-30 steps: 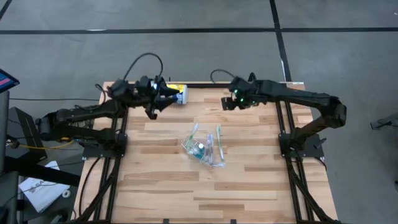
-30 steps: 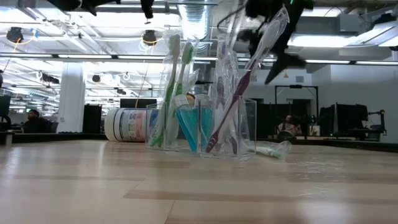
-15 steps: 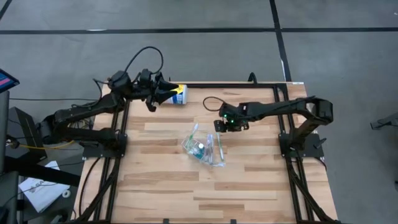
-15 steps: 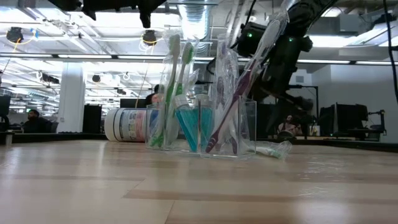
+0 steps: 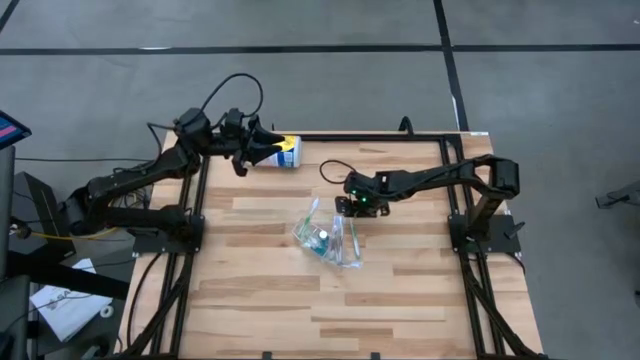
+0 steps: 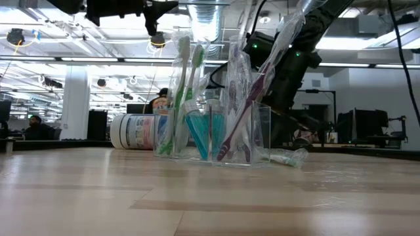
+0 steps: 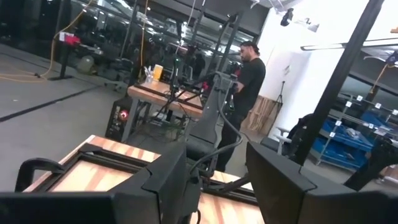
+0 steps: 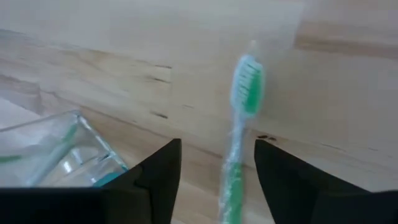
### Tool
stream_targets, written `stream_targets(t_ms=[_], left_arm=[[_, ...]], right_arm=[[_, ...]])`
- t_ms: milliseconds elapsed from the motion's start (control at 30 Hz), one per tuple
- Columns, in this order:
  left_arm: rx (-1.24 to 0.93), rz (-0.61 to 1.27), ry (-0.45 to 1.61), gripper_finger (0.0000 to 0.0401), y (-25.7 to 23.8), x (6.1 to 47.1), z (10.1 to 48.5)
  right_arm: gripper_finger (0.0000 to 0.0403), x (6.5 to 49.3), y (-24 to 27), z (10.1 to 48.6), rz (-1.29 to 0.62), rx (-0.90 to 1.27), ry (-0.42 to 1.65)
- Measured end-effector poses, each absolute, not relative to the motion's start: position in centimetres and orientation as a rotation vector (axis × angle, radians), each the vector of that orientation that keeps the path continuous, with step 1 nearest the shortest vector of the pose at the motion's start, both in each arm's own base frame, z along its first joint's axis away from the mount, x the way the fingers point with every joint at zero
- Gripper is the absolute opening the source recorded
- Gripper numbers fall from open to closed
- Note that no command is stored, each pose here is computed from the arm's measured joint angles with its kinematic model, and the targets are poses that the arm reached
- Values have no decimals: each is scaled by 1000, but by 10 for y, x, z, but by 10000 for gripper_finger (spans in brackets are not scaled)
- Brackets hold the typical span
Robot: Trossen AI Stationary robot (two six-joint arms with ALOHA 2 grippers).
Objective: Pick & Place toothbrushing station
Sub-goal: Put the green toothbrush into the left compartment of the transparent organizer
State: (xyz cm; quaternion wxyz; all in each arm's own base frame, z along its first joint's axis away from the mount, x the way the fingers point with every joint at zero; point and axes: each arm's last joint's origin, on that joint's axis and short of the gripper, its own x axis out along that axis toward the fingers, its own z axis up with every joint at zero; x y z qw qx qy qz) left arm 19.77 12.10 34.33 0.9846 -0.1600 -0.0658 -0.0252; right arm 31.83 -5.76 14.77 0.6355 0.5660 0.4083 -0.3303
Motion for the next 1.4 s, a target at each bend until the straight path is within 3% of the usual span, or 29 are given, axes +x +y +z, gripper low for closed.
stream_targets(t_ms=[467,600,900,1067,1167,1300,1400], left_arm=[[-339,-100,-87,163,122,197,339],[-341,-118,-79,163,121,197,339],[-350,-139,-61,163,121,197,337],[-352,-139,-58,163,121,197,337],[-353,-140,-56,163,121,197,337],[-353,-140,-56,163,121,197,337],[-353,-140,-56,163,121,197,337]], right_arm=[[90,318,-58,148,-785,1303,910],[94,319,-58,148,-784,1306,911],[148,319,-50,132,-790,1308,976],[149,326,-43,122,-766,1335,994],[116,326,-42,121,-772,1340,993],[21,323,-44,124,-764,1282,994],[14,323,-46,125,-765,1265,980]])
